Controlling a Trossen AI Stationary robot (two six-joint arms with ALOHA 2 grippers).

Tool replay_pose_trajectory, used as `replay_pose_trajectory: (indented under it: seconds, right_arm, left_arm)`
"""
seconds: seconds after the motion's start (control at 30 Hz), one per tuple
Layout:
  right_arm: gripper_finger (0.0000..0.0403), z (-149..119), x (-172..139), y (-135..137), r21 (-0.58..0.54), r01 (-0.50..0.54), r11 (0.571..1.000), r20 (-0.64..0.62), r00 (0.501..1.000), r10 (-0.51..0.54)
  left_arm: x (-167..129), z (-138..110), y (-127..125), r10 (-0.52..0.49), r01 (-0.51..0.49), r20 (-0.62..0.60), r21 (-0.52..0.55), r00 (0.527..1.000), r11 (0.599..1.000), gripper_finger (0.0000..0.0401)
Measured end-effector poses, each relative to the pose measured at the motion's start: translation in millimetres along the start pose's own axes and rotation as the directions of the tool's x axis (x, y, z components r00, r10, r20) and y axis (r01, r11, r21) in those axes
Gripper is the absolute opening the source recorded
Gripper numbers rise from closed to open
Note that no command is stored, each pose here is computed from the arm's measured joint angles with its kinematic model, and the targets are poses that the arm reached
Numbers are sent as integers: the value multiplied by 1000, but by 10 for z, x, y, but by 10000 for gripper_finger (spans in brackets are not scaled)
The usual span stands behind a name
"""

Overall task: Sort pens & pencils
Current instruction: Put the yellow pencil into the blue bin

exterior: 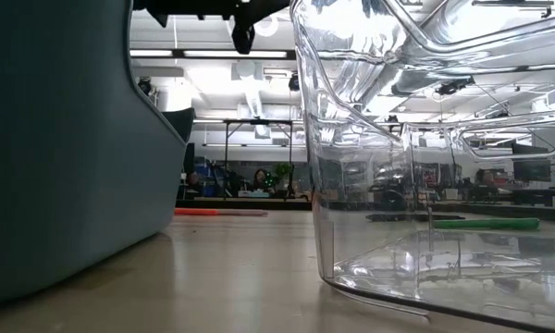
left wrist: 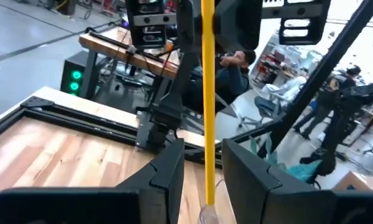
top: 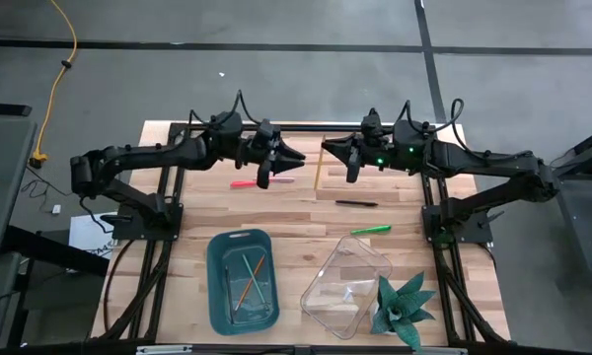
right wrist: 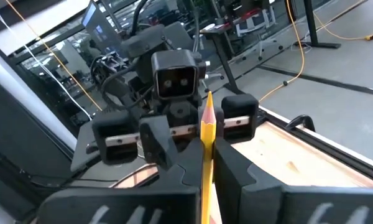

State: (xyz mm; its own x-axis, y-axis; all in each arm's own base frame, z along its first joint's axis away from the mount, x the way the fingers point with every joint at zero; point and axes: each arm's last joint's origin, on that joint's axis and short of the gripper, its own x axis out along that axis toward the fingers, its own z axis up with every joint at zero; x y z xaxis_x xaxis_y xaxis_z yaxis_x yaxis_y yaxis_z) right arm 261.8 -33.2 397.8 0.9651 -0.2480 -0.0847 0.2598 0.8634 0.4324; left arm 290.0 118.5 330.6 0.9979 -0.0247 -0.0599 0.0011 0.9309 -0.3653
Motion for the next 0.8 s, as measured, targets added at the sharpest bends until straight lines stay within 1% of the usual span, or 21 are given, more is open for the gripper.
replay_pose_trajectory:
  seconds: [0.17, 0.27, 0.5, 0.8]
  right_arm:
    - [4, -34, 74, -1, -17, -11, 1000, -7, 1000, 11]
    - [4, -69, 125, -3, -18, -26, 999, -26, 999, 26]
    - [4, -125, 223, 1, -17, -73, 997, -52, 996, 72]
    - [4, -122, 258, 11, -22, -94, 995, -35, 995, 93]
  left_arm:
    - [79, -45, -112, 28, -28, 16, 24, 999, 999, 97]
    - [102, -74, -124, 61, -61, 14, 26, 998, 998, 97]
    - [116, -86, -168, 68, -68, 16, 11, 998, 998, 97]
    - [132, -109, -207, 57, -57, 4, 3, 998, 998, 97]
